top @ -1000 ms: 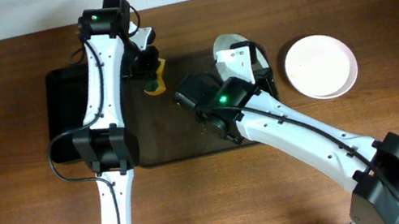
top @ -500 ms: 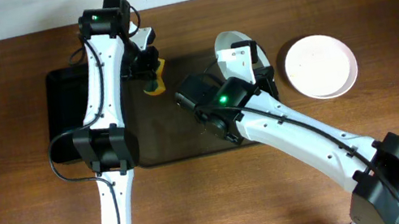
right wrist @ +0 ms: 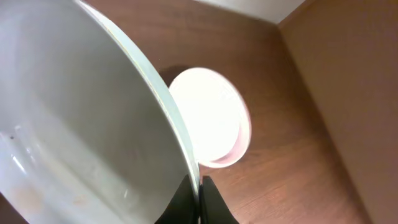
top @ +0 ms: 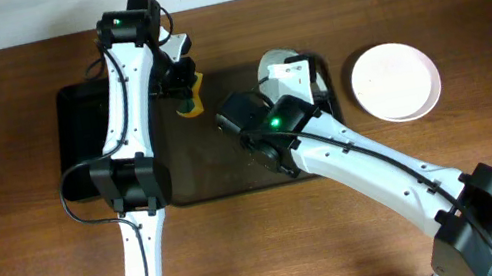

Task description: Clean dirty plates on tray and stack at the side

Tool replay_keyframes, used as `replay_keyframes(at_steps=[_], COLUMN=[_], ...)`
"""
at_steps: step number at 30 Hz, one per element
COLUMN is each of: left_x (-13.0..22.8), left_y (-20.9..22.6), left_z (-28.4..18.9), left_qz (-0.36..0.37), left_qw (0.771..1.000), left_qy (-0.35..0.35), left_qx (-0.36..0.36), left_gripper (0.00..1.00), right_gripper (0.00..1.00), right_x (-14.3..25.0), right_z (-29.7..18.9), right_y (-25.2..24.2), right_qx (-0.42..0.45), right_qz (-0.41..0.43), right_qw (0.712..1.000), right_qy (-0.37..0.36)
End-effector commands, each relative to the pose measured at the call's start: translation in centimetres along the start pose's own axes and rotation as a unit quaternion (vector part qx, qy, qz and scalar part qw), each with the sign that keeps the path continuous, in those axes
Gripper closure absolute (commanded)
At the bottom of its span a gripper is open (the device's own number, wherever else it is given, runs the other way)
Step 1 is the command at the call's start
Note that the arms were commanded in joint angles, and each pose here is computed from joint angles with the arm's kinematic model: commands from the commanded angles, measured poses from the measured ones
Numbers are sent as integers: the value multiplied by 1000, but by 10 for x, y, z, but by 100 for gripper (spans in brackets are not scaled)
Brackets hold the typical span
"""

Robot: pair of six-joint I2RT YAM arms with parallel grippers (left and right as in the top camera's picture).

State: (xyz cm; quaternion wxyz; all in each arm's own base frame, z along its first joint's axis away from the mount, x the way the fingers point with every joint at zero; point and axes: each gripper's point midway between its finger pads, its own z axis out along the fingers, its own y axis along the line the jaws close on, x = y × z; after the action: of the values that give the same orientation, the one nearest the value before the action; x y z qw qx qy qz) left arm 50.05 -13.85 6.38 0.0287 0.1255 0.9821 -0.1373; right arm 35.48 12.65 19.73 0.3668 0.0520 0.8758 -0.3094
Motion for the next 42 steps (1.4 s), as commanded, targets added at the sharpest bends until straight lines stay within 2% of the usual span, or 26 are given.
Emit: replay_keyframes(at_steps=[1,6,11,18,25,30,36,38,42], left_x=[-6,-6,-6,-6,-6,-6,-6,-6,-6], left_y=[-4,-4,-4,-4,-4,-4,-4,-4,-4], left_z=[-29,-29,-29,-29,-29,-29,-29,-29,-29], left_qz=[4,4,4,4,4,4,4,4,4], left_qw=[999,999,999,999,999,999,999,999,999], left_qy=[-33,-33,-33,-33,-33,-33,-33,-33,-33], left_qx=[-6,-6,-6,-6,-6,-6,-6,-6,-6], left_gripper=[99,99,99,99,99,99,99,99,99], right_gripper=[96,96,96,96,96,96,96,96,96], right_x=[11,24,24,14,11,13,31,45,66], right_z=[1,16,26,45,76,111,153,171,193], right_y=[18,39,54,35,3,-38,-102,-126,-143], right_qx=[-68,-160,-289,-360,-357,-340,-295,-253,-228], right_qz=[40,66,84,130,177,227,281,300,325], right_qw=[995,972,923,882,869,861,858,863,857], right_qy=[62,157,238,276,292,301,312,319,327])
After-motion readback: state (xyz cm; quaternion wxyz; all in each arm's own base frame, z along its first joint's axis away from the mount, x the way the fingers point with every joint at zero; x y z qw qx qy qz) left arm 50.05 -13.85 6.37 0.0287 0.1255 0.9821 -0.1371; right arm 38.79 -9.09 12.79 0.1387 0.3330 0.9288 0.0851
